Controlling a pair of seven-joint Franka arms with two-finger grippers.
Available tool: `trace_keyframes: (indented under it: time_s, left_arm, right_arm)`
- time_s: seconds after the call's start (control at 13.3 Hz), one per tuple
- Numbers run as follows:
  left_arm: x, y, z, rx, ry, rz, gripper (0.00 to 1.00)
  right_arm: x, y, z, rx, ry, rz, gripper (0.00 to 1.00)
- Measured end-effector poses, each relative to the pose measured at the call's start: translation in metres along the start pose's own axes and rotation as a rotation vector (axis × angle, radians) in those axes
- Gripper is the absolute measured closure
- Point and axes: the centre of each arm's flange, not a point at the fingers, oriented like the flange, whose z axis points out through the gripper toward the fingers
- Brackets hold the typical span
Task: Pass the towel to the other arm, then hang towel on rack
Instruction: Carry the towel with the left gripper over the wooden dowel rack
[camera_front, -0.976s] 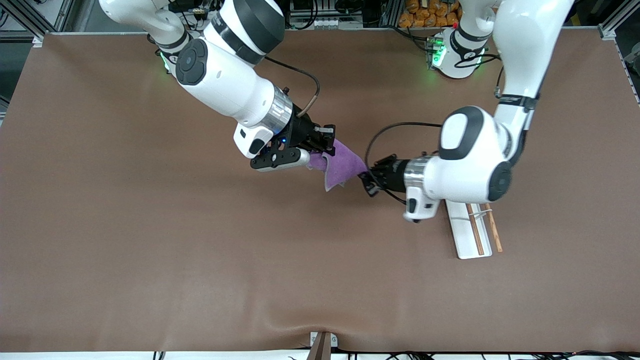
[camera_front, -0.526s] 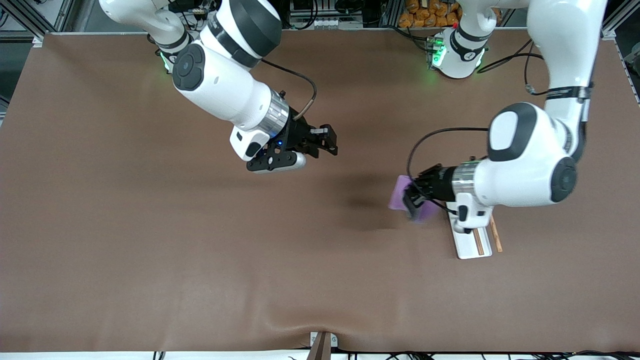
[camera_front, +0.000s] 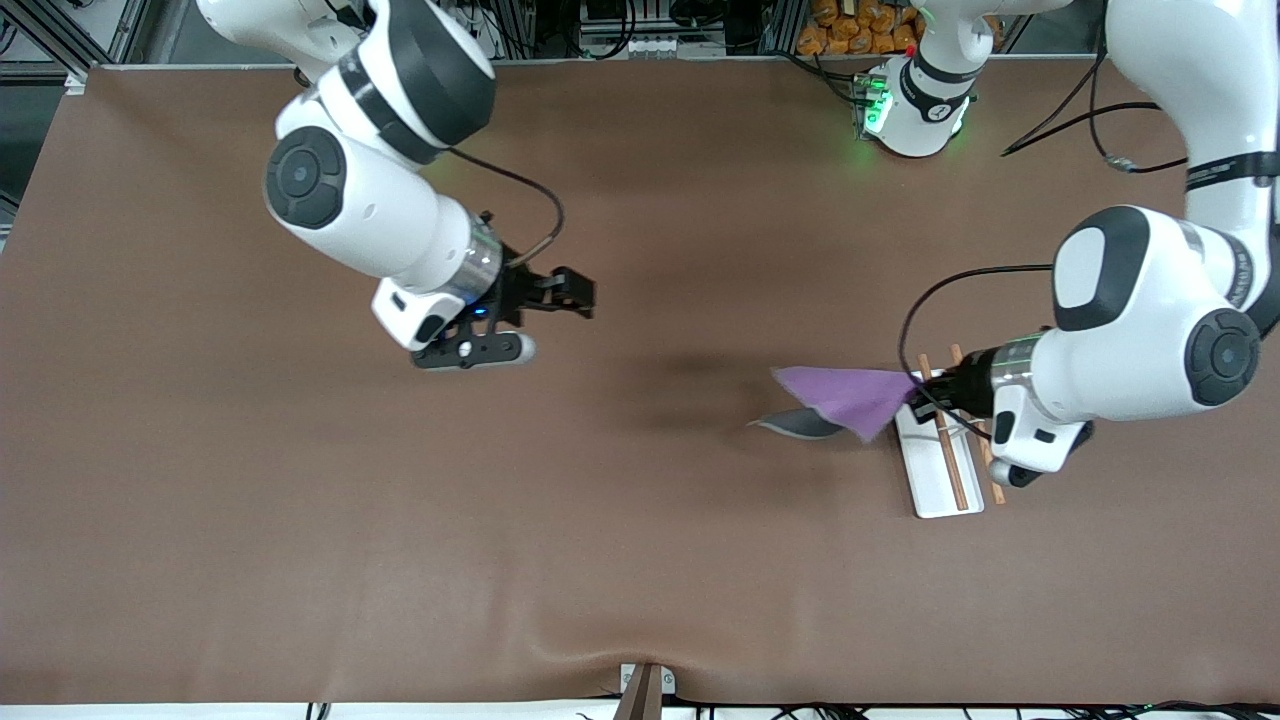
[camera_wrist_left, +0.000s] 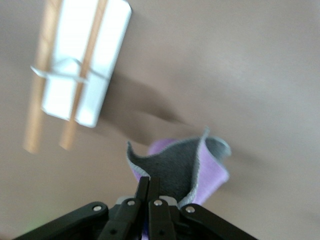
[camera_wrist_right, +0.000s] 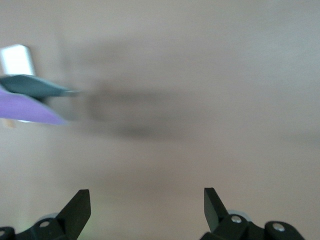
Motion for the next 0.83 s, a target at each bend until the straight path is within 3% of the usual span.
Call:
trace_keyframes:
  time_s: [0.15, 0.45, 0.83]
  left_arm:
    - [0.009, -0.015, -0.004, 0.057, 0.034, 0.097, 0.98]
    - [0.03, -0.05, -0.012, 0.079, 0.05, 0.182, 0.98]
    - [0.055, -0.092, -0.009, 0.083, 0.035, 0.212, 0.98]
  right_arm:
    - [0.017, 0.05, -0.011, -0.033, -0.013, -0.077, 0.0]
    - [0.028, 0.186, -0.055, -0.04, -0.034, -0.102, 0.0]
    - [-0.034, 0.262, -0.145, -0.21, -0.03, -0.044, 0.0]
